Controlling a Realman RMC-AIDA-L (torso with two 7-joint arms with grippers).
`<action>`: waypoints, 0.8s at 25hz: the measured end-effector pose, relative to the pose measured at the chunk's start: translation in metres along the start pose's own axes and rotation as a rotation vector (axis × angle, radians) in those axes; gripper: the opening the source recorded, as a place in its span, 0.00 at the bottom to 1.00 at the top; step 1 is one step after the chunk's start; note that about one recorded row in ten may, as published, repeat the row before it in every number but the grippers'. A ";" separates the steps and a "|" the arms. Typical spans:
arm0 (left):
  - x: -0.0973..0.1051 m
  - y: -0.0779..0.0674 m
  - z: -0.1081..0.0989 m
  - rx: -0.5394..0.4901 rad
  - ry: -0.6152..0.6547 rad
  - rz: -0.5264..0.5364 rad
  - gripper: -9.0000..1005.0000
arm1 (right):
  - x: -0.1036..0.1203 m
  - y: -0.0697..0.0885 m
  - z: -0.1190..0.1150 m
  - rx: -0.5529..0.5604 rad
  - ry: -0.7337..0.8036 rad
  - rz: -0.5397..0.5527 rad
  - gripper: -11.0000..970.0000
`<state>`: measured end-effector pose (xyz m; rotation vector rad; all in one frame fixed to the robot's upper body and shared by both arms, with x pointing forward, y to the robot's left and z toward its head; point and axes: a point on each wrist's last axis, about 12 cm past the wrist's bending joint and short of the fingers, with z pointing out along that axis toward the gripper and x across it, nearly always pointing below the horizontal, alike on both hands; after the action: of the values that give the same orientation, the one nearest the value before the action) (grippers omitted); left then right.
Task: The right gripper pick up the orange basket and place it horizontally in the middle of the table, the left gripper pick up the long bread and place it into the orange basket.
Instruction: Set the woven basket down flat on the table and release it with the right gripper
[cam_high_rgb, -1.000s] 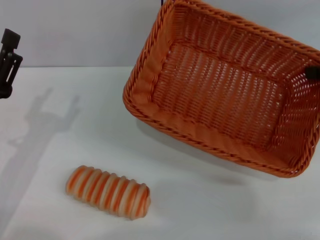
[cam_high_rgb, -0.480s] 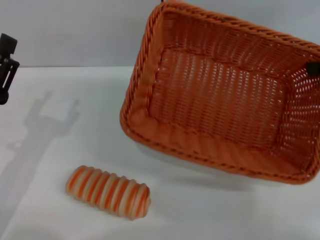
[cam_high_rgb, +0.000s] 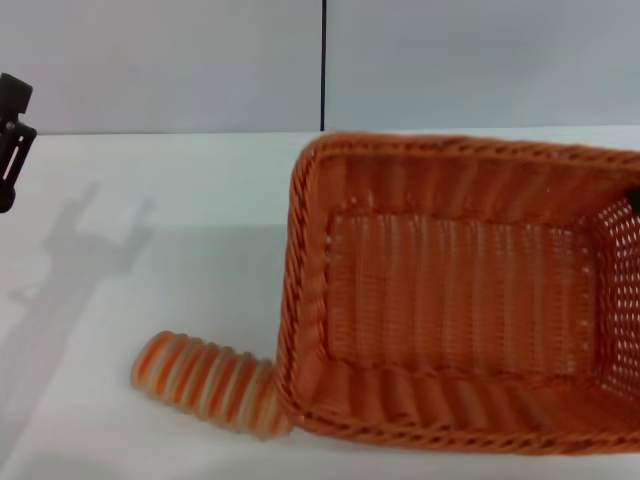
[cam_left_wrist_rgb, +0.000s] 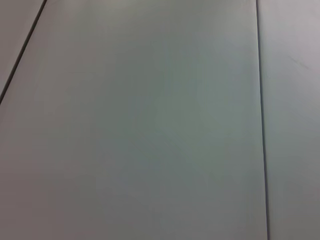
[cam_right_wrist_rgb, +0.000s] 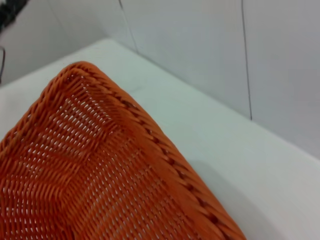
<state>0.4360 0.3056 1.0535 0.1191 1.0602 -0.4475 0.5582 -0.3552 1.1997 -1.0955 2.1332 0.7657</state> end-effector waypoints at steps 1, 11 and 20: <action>0.000 0.000 0.000 0.000 0.000 0.000 0.77 | 0.002 0.000 0.001 -0.001 0.007 -0.001 0.17; 0.003 -0.001 0.004 -0.001 0.012 -0.005 0.77 | 0.013 -0.010 0.026 0.000 -0.014 0.021 0.17; 0.006 -0.002 0.007 0.002 0.017 -0.013 0.77 | 0.002 -0.023 0.047 0.061 -0.057 0.003 0.36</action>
<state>0.4436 0.2996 1.0525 0.1179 1.0773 -0.4595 0.5882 -0.3336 1.1629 -1.0268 2.0966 0.7202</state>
